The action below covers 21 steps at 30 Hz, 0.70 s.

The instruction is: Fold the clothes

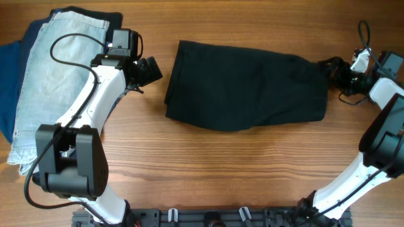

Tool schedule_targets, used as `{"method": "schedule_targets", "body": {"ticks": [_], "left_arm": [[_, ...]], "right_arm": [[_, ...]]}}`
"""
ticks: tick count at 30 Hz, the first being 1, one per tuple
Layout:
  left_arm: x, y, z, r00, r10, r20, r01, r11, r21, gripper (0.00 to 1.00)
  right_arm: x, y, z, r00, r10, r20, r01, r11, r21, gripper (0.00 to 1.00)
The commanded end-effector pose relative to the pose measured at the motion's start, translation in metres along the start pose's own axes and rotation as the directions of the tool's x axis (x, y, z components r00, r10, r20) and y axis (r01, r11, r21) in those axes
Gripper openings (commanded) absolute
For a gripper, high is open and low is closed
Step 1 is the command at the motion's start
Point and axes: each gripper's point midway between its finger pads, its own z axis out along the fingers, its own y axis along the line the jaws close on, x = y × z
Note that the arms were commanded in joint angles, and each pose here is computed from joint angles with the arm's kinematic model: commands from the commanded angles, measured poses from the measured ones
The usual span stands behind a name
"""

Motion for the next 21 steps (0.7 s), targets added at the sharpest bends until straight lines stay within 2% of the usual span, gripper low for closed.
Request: {"method": "schedule_targets", "body": {"ticks": [1, 4, 5, 9, 11, 12, 14, 21], "left_arm": [[0.003, 0.003, 0.005, 1.000, -0.011, -0.015, 0.011, 1.000, -0.016, 1.00], [0.004, 0.004, 0.005, 1.000, -0.011, -0.021, 0.011, 1.000, -0.020, 1.00], [0.005, 0.005, 0.005, 1.000, -0.011, -0.024, 0.010, 1.000, -0.022, 1.00], [0.007, 0.006, 0.005, 0.999, -0.011, -0.031, 0.010, 1.000, -0.026, 1.00], [0.007, 0.006, 0.005, 0.999, -0.011, -0.031, 0.010, 1.000, -0.026, 1.00], [0.008, 0.006, 0.005, 0.999, -0.011, -0.033, 0.010, 1.000, -0.027, 1.00], [0.008, 0.006, 0.005, 0.999, -0.011, -0.034, 0.010, 1.000, -0.027, 1.00], [0.009, 0.007, 0.005, 0.999, -0.011, -0.040, 0.010, 1.000, -0.028, 0.99]], "right_arm": [[0.066, -0.024, 0.046, 0.978, 0.106, -0.182, -0.098, 0.994, 0.050, 0.93], [0.096, -0.017, 0.064, 0.955, 0.113, -0.275, -0.098, 0.993, 0.066, 0.87], [0.110, -0.015, 0.070, 0.942, 0.117, -0.316, -0.095, 0.992, 0.085, 0.82], [0.124, -0.007, 0.079, 0.928, 0.116, -0.355, -0.088, 0.992, 0.093, 0.64], [0.125, -0.006, 0.081, 0.927, 0.124, -0.353, -0.095, 0.991, 0.098, 0.41], [0.124, -0.006, 0.081, 0.928, 0.132, -0.350, -0.103, 0.990, 0.101, 0.22], [0.121, -0.011, 0.078, 0.928, 0.158, -0.337, -0.128, 0.986, 0.109, 0.04], [0.098, -0.028, 0.048, 0.936, 0.202, -0.287, -0.183, 0.979, 0.094, 0.04]]}}
